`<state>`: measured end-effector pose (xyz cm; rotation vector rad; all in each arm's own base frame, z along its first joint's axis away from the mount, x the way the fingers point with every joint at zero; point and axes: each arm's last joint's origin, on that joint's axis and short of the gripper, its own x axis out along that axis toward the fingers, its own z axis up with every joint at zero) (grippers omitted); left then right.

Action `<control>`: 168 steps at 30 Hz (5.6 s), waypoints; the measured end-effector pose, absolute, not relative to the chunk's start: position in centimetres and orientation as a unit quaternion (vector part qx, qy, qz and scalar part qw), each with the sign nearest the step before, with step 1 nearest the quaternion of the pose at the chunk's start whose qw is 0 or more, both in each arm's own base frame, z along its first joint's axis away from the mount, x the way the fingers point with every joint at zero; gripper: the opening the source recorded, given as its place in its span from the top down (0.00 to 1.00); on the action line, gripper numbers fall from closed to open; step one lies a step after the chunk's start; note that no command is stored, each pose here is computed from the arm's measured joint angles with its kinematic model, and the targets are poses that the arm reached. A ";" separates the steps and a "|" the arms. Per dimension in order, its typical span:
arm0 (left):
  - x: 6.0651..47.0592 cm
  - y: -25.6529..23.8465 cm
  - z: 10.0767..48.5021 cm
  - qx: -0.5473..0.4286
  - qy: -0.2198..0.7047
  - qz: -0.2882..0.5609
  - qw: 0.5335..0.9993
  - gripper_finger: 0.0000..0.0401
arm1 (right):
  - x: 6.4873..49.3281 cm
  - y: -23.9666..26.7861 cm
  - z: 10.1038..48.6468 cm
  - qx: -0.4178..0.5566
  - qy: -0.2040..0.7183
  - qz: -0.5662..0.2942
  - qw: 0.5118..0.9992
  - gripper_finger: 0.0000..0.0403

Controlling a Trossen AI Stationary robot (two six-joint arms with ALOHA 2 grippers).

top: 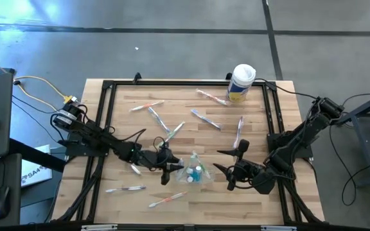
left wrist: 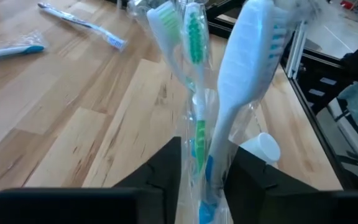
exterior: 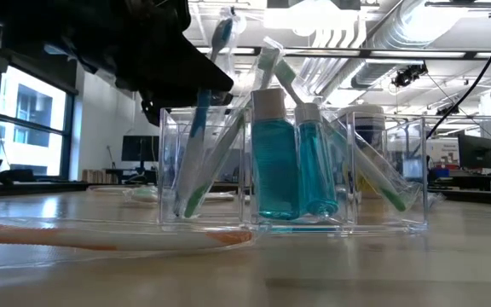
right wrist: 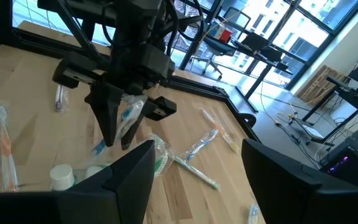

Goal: Pick & Place toothbrushing station
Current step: Put the bottom blue toothbrush into the transparent organizer, then put the top purple toothbrush into the transparent organizer

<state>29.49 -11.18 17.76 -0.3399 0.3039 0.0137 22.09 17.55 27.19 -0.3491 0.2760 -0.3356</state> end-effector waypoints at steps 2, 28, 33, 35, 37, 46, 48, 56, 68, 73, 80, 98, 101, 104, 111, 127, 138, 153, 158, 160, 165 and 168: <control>29.5 -11.2 17.8 -0.168 0.150 0.007 0.974 0.73 | 22.1 17.5 27.2 -0.172 0.136 -0.166 0.961 0.42; 29.5 -11.2 17.9 -0.162 0.143 -0.004 0.976 0.64 | 22.1 17.6 27.1 -0.175 0.139 -0.164 0.961 0.42; 29.5 -11.2 17.9 -0.165 0.143 -0.003 0.976 0.64 | 22.0 17.5 27.1 -0.177 0.141 -0.163 0.960 0.42; 29.5 -11.2 17.9 -0.165 0.143 -0.003 0.976 0.64 | 22.0 17.5 27.1 -0.177 0.141 -0.163 0.960 0.42; 29.5 -11.2 17.9 -0.166 0.143 -0.003 0.976 0.64 | 22.0 17.5 27.1 -0.177 0.141 -0.163 0.960 0.42; 29.6 -11.2 18.0 -0.154 0.140 0.000 0.978 0.64 | 22.0 17.5 27.1 -0.178 0.141 -0.163 0.960 0.42; 29.6 -11.2 18.0 -0.153 0.139 0.000 0.978 0.64 | 22.0 17.5 27.1 -0.179 0.142 -0.163 0.960 0.42; 29.6 -11.2 18.0 -0.142 0.138 0.005 0.980 0.52 | 22.0 17.5 27.0 -0.182 0.144 -0.163 0.959 0.42; 29.7 -11.2 18.5 -0.148 0.114 0.002 0.982 0.29 | 22.0 17.5 27.0 -0.183 0.145 -0.163 0.959 0.42; 29.7 -11.2 19.2 -0.109 0.081 -0.009 0.991 0.29 | 22.0 17.5 27.0 -0.186 0.146 -0.163 0.958 0.42; 29.3 -11.1 20.8 -0.092 0.054 -0.015 0.994 0.29 | 22.0 17.5 27.0 -0.189 0.146 -0.163 0.957 0.42; 26.7 -10.8 25.5 -0.039 0.006 -0.084 0.996 0.29 | 15.2 13.3 30.0 -0.114 0.224 -0.062 0.966 0.42; 25.7 -11.0 26.7 -0.021 -0.005 -0.087 0.996 0.29 | 13.7 10.9 29.5 -0.023 0.297 -0.083 0.951 0.42; 24.6 -10.9 27.8 -0.006 -0.013 -0.069 0.997 0.29 | 13.1 9.0 28.9 0.043 0.331 -0.166 0.928 0.42; 22.7 -9.5 28.4 0.021 0.031 0.056 0.998 0.29 | 13.6 6.4 28.3 0.137 0.339 -0.291 0.884 0.42; 21.9 -8.6 27.3 0.059 0.101 0.140 0.983 0.29 | 19.2 -2.2 25.0 0.146 0.504 -0.357 0.772 0.42; 21.7 -8.5 26.6 0.051 0.128 0.142 0.980 0.29 | 20.8 -3.2 22.9 0.140 0.613 -0.164 0.760 0.42; 21.6 -8.6 26.4 0.029 0.138 0.129 0.982 0.29 | 19.3 -3.6 22.8 -0.024 0.686 -0.154 0.711 0.43; 21.6 -8.6 26.4 0.029 0.138 0.129 0.982 0.29 | 19.5 -3.5 22.5 -0.069 0.698 -0.078 0.709 0.43; 21.6 -8.6 26.4 0.030 0.138 0.129 0.981 0.29 | 19.7 -3.6 22.2 -0.085 0.708 -0.063 0.698 0.43; 21.6 -8.6 26.3 0.030 0.140 0.129 0.981 0.29 | 20.2 -4.0 20.4 -0.107 0.726 -0.033 0.678 0.43; 21.6 -8.6 26.3 0.030 0.140 0.127 0.982 0.29 | 20.5 -4.0 18.9 -0.132 0.740 -0.008 0.659 0.43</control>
